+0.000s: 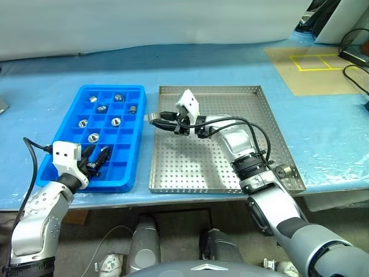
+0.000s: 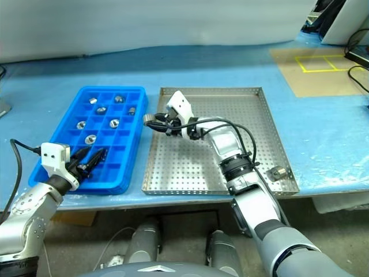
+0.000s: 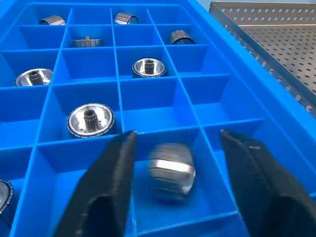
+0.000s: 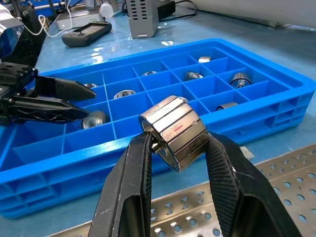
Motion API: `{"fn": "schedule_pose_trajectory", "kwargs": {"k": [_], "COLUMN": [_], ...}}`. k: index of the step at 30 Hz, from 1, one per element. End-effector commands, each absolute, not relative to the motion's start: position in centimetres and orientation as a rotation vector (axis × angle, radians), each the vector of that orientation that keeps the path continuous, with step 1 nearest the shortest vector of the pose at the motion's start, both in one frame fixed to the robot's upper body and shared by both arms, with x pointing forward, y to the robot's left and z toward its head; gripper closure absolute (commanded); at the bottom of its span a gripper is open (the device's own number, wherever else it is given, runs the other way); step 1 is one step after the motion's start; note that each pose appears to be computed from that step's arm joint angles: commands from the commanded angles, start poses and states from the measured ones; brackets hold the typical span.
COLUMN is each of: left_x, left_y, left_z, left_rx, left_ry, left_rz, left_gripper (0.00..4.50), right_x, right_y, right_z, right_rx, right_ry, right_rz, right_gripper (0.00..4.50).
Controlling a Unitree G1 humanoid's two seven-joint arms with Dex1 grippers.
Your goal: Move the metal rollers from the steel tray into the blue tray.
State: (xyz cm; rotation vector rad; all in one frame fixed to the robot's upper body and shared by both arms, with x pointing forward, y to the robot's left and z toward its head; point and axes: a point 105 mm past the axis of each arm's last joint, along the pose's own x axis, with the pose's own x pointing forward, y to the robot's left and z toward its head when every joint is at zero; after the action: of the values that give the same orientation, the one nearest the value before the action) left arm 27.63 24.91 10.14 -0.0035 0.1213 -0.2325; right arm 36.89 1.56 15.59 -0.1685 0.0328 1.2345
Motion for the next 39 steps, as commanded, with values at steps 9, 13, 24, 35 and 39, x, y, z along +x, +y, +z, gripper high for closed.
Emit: {"fn": "schedule_pose_trajectory", "kwargs": {"k": [9,13,24,35,39], "left_x": [28.7,28.9,25.4,22.8,21.3], "left_y": [23.4,23.3,26.1,25.2,23.0], "left_z": [16.9,20.4,20.0,17.4,15.9], "left_rx": [-0.039,-0.037,-0.007,-0.022,-0.039], "left_ry": [-0.093,-0.203,-0.131,-0.077,-0.003], "left_rz": [-0.371,-0.394,-0.314,-0.235,-0.356], "left_gripper": [1.00,1.00,1.00,1.00,1.00], "right_x": [36.4,35.6,33.7,35.3,35.3], "right_y": [1.3,1.6,5.7,10.1,10.7], "right_z": [17.8,17.9,17.7,17.1,16.2], "right_rx": [-0.174,-0.170,-0.126,-0.073,-0.102], "right_ry": [-0.055,-0.050,-0.037,-0.022,-0.017], "right_rz": [1.253,1.298,1.456,1.419,1.415], "right_gripper": [3.29,3.29,3.29,3.29,3.29]}}
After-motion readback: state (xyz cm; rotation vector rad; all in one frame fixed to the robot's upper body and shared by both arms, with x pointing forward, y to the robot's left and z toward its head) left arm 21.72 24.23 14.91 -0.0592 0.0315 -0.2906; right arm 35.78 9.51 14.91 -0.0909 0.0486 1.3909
